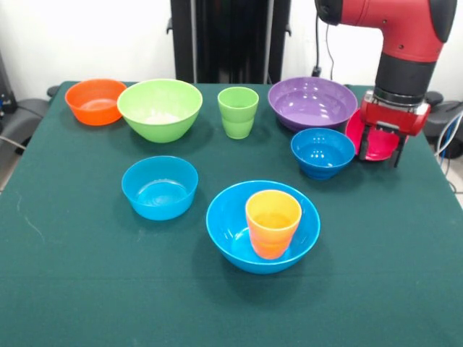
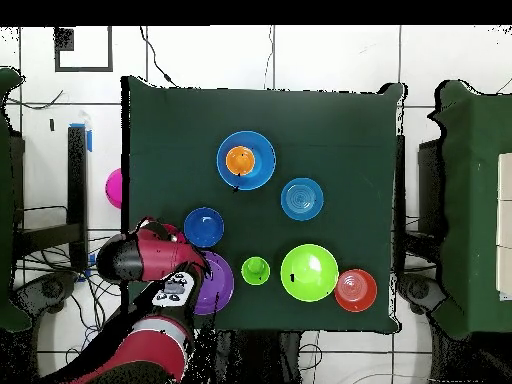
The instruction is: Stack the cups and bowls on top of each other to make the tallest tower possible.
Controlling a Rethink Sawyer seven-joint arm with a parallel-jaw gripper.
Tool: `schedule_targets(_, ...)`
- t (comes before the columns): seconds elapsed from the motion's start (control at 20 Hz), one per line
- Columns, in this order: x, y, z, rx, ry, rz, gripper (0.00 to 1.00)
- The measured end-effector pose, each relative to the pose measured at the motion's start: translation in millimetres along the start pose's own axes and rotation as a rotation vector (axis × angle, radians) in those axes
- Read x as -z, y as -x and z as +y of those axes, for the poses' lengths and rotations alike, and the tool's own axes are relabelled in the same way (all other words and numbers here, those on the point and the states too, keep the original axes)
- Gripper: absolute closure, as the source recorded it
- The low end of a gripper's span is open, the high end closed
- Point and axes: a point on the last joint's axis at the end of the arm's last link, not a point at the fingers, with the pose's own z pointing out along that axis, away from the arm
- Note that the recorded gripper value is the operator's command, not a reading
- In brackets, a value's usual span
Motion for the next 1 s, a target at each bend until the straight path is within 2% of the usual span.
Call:
schedule_targets(0.7, 4.0, -0.6, -1.1, -0.001, 0.000, 0.000, 0.00)
schedule_targets(1.0, 28.8, -1.3, 11.3, 0.010, 0.017, 0.004, 0.00)
